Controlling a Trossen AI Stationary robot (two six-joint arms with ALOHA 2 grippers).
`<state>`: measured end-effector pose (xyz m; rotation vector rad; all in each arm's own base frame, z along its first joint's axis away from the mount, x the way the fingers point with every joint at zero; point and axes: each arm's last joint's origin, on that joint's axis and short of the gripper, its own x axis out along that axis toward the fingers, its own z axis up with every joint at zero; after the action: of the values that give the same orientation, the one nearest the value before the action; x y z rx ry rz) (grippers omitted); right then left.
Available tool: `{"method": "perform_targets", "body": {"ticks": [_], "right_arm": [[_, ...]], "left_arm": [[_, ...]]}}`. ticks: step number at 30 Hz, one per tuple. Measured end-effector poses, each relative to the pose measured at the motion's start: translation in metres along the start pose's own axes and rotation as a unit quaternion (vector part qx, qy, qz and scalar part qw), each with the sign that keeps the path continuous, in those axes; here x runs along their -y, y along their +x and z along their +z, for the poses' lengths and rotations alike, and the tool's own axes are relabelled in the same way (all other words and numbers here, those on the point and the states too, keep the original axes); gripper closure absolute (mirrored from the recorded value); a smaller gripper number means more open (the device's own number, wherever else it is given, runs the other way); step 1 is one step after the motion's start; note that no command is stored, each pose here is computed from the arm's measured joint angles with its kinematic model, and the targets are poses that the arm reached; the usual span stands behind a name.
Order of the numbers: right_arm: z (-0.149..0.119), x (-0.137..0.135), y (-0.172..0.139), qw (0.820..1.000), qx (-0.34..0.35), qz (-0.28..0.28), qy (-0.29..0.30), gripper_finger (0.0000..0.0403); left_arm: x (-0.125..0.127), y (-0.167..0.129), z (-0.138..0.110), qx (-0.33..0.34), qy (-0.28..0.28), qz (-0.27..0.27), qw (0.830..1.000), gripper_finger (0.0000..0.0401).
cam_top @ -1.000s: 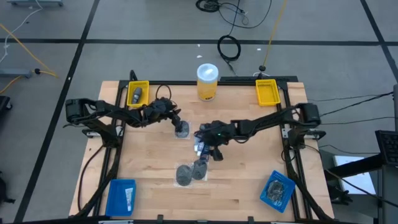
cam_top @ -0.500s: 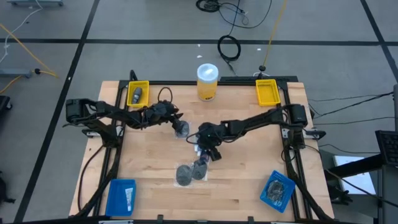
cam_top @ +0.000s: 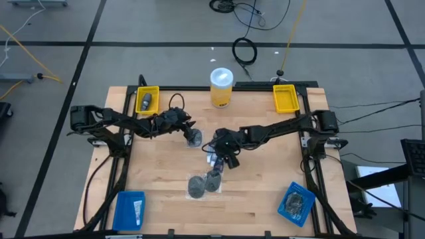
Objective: Pick & Place Travel size toiletries
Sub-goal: Put the blue shaving cream into the right yellow bin
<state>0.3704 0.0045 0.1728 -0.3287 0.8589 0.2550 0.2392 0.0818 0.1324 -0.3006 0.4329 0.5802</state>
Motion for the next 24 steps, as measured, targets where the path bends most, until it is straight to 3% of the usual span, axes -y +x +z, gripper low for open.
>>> {"method": "perform_targets", "body": {"ticks": [7,14,20,24], "right_arm": [[0.002,-0.011,-0.004,0.998,0.008,0.060,0.018,0.0130],[0.007,-0.025,-0.001,0.997,0.010,0.072,0.006,0.0079],[-0.008,-0.035,0.004,0.995,-0.008,0.085,-0.053,0.0070],[-0.018,-0.035,0.012,0.994,0.023,0.068,-0.084,0.0079]], "left_arm": [[0.000,0.000,0.000,-0.001,0.000,0.001,1.000,0.0245],[0.000,0.000,0.000,-0.001,0.000,0.001,1.000,0.0245],[0.000,0.000,0.000,-0.002,0.000,0.001,1.000,0.0245],[0.000,0.000,0.000,-0.001,0.000,0.001,1.000,0.0245]]}}
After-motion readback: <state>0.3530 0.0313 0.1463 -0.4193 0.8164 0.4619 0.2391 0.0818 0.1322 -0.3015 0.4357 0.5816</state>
